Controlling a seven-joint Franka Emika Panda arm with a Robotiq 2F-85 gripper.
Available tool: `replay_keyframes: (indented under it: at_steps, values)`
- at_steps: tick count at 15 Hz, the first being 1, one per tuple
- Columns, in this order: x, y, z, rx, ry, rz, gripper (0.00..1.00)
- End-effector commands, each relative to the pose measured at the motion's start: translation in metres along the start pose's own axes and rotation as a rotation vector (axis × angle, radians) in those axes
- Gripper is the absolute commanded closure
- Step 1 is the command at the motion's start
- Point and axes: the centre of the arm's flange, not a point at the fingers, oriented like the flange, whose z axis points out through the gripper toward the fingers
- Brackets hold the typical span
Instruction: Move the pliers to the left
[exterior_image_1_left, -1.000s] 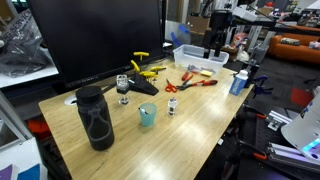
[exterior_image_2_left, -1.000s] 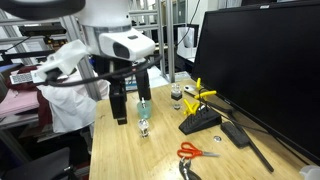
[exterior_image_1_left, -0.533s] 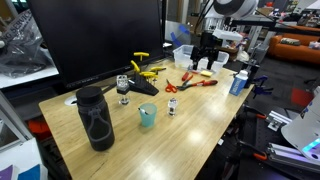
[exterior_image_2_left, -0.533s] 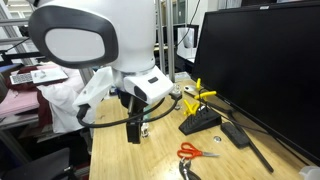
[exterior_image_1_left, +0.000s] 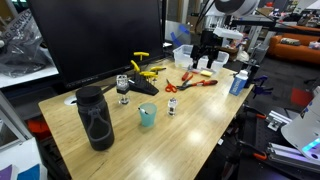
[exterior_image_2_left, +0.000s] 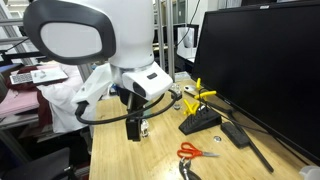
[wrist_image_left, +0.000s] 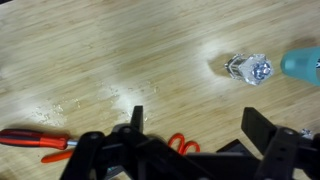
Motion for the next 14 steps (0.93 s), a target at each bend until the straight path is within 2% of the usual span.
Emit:
replay_keyframes:
  at_steps: [1,8,10,12,13,14]
  values:
    - [0.010,0.002,0.008,0.012,0.020,0.082,0.00]
    - [0.054,0.019,0.053,0.179,0.076,0.446,0.00]
    - [0.074,0.040,0.071,0.181,0.134,0.548,0.00]
    - [0.087,0.057,0.085,0.182,0.140,0.631,0.00]
    - [0.069,0.055,0.076,0.163,0.130,0.565,0.00]
    - [0.075,0.062,0.084,0.157,0.128,0.590,0.00]
